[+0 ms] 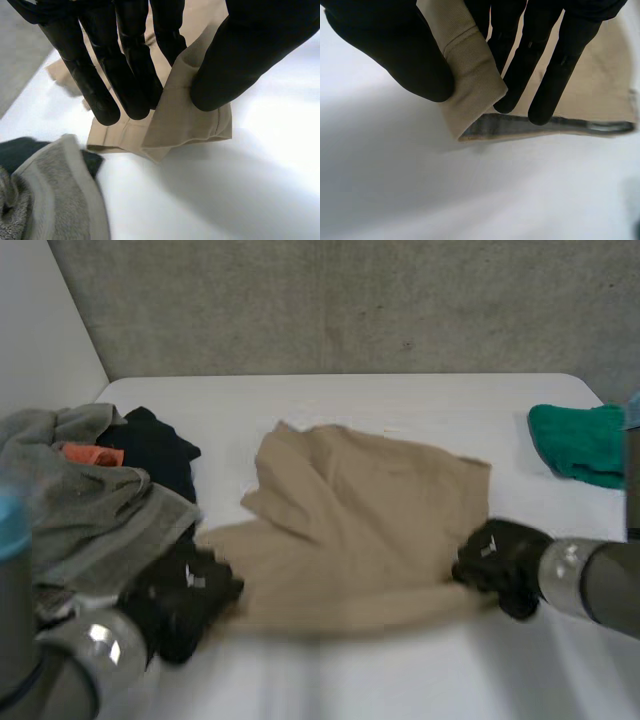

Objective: Fold the laundry.

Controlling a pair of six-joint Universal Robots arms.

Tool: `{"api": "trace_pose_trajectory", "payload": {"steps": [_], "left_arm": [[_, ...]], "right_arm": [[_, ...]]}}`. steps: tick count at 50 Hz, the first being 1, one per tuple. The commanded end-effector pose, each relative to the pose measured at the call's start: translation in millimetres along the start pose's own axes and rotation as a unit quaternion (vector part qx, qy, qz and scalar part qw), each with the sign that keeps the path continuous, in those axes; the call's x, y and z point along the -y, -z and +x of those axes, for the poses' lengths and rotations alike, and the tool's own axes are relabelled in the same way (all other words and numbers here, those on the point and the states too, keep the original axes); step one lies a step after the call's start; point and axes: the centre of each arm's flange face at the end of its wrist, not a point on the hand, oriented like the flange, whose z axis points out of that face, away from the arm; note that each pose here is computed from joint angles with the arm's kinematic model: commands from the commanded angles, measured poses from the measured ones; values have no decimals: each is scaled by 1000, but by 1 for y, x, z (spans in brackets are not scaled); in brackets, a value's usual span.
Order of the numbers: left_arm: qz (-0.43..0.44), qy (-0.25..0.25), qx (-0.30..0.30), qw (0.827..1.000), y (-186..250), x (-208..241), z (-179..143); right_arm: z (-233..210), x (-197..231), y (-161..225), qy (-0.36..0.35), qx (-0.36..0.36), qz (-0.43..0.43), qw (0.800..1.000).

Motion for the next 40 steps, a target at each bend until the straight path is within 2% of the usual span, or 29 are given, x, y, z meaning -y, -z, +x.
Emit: {"api": "trace_pose_trajectory", "payload": {"steps": [1, 5, 8, 13, 14, 16, 17, 21, 26, 33, 40], "left_arm": [[-39, -66, -85, 993, 37, -8, 31], [-51, -74, -85, 992, 19, -6, 28], [-36, -79, -68, 994, -6, 4, 20], [63, -85, 25, 994, -71, 41, -13], [102, -86, 65, 989, -94, 55, -27], [142, -86, 103, 981, -117, 68, -42], [180, -92, 135, 970, -137, 80, -54], [249, -114, 193, 942, -183, 103, -76], [255, -124, 215, 934, -229, 100, -83], [243, -126, 220, 936, -273, 78, -80], [263, -113, 240, 928, -279, 81, -79]], "right_arm": [[-14, -11, 23, 42, 69, -6, 997], [-13, -16, 19, 35, 72, -8, 997], [1, -15, 2, 16, 43, 0, 999], [38, -9, -27, -87, -49, 26, 995], [50, -8, -35, -114, -83, 34, 989], [60, -6, -44, -132, -116, 43, 984], [69, -5, -52, -140, -147, 52, 978], [83, 2, -72, -134, -211, 80, 965], [96, 8, -102, -117, -281, 123, 945], [113, 11, -143, -105, -366, 163, 910], [111, 6, -169, -108, -386, 144, 905]]}}
